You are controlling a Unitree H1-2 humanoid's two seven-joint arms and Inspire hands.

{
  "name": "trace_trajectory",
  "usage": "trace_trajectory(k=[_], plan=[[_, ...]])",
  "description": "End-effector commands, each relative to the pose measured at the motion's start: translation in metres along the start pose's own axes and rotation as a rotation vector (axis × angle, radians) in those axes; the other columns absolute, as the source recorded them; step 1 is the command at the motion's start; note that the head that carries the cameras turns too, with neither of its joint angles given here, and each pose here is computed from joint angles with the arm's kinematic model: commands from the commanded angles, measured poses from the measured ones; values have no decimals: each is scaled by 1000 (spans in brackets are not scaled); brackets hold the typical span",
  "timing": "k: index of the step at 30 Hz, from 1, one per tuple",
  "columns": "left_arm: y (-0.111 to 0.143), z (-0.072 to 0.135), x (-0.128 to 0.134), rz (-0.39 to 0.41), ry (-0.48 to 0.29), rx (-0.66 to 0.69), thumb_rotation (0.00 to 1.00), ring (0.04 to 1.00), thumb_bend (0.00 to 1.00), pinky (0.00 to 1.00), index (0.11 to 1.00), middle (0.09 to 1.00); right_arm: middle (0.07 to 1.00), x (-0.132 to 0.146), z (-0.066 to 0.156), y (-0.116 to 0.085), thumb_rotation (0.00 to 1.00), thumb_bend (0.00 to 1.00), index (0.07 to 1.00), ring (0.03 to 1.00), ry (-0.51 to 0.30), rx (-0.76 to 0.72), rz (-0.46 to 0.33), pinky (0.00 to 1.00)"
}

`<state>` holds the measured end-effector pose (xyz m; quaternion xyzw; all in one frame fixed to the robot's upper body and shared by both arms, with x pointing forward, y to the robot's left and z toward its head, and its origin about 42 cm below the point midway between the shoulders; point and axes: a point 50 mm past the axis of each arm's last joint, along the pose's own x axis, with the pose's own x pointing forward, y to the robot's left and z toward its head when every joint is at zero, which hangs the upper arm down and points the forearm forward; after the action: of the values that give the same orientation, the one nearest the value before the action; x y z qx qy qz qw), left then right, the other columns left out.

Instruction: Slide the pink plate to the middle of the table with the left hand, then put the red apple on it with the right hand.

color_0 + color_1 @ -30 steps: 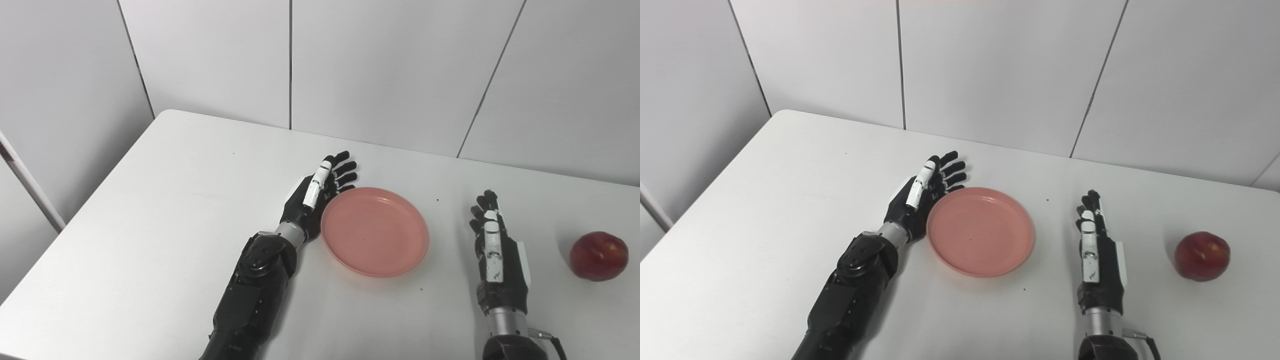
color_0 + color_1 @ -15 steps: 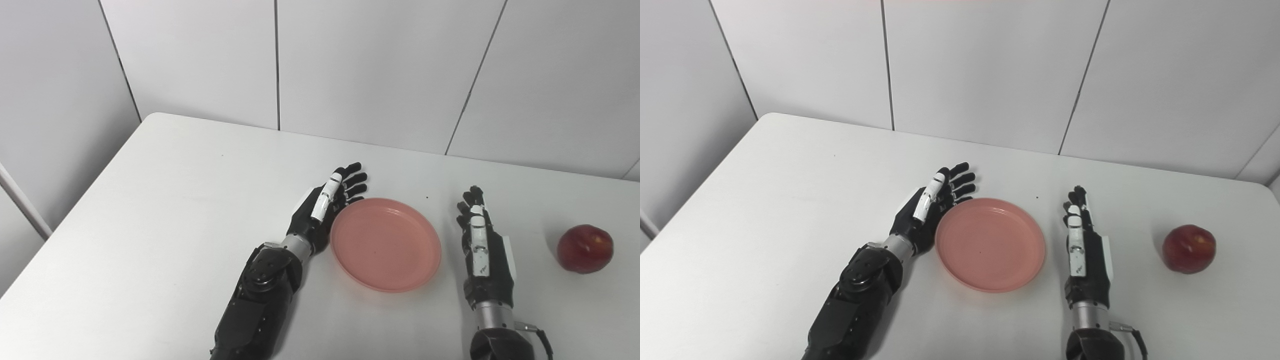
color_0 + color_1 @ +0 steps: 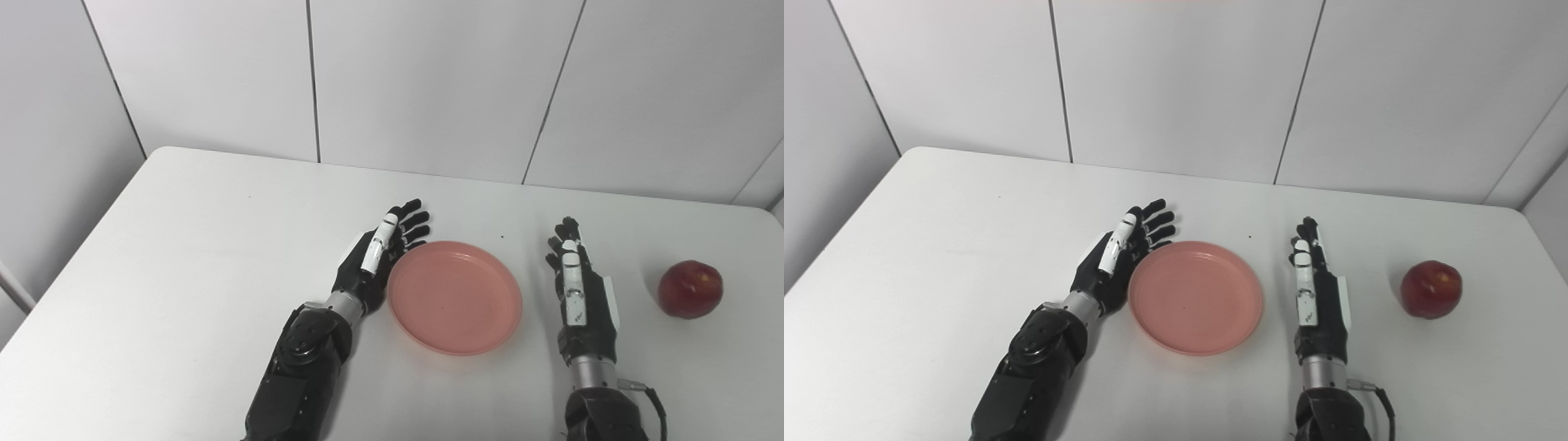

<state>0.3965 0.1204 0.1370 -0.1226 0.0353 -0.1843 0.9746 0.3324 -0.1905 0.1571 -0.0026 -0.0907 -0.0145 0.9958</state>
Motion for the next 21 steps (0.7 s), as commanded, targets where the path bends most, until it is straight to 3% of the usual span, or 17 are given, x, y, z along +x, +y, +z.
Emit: trace_trajectory(k=[1, 11, 18, 21], plan=[[7, -11, -3, 23, 44, -2, 1000, 901, 387, 896, 887, 901, 952, 12, 24, 0, 1000, 257, 961, 945, -88, -32, -14, 930], [18, -15, -4, 36, 27, -27, 1000, 906, 383, 901, 897, 910, 939, 17, 66, -13, 1000, 386, 942, 947, -160, -254, -65, 901], [24, -17, -4, 35, 18, -52, 1000, 915, 377, 920, 901, 919, 934, 21, 95, -29, 1000, 379, 934, 934, -213, -385, -96, 877], [26, -19, -5, 36, 17, -53, 1000, 918, 389, 923, 905, 924, 936, 22, 106, -37, 1000, 454, 937, 926, -222, -457, -117, 853]])
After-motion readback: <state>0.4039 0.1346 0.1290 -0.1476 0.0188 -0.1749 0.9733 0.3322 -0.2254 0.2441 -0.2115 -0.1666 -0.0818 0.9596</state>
